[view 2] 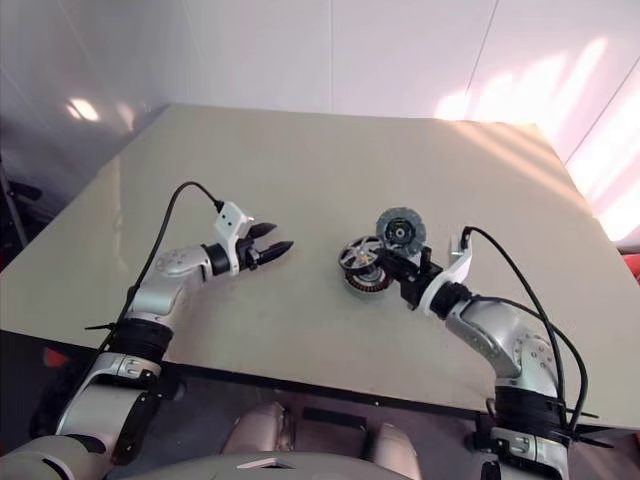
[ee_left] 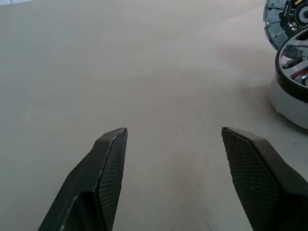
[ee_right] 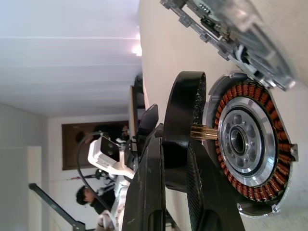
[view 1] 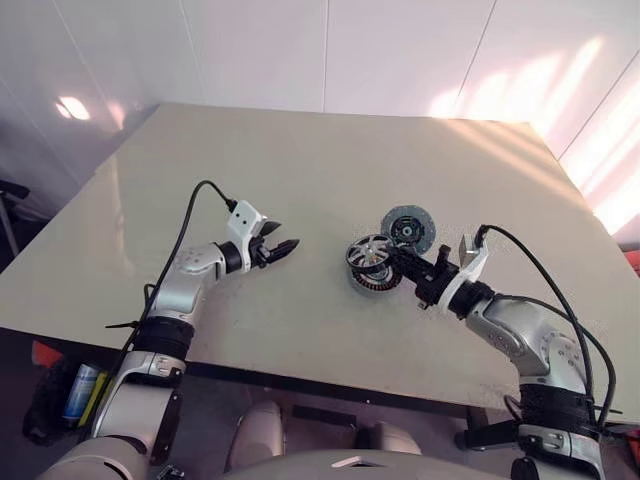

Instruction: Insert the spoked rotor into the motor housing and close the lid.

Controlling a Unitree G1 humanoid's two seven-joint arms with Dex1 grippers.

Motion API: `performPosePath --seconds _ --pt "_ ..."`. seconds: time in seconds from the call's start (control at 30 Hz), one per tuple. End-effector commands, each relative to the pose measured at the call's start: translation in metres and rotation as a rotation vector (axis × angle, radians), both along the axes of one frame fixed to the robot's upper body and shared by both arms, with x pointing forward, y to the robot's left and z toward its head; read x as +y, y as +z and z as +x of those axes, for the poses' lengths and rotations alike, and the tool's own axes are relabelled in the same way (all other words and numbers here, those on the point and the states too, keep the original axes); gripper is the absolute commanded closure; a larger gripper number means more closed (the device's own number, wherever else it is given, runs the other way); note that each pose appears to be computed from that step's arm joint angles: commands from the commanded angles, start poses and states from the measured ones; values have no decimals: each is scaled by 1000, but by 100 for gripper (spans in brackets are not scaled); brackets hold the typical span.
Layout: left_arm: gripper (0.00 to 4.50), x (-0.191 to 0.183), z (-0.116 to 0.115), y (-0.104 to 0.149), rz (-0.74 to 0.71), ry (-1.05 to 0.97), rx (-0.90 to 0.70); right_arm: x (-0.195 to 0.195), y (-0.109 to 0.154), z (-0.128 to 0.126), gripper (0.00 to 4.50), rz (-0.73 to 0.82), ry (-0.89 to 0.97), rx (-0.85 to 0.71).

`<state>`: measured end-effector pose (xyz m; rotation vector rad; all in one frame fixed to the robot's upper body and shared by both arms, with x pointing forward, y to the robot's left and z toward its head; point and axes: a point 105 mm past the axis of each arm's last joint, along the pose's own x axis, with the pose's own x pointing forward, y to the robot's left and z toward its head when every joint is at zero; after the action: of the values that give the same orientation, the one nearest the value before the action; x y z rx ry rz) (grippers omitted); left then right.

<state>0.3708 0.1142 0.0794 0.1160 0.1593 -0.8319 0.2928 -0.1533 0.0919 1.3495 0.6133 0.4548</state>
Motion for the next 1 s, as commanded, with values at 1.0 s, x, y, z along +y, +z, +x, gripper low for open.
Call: performPosePath --seconds 1.0 --pt "116 1 5 16 18 -18 -59 0 28 8 406 107 -26 -128"
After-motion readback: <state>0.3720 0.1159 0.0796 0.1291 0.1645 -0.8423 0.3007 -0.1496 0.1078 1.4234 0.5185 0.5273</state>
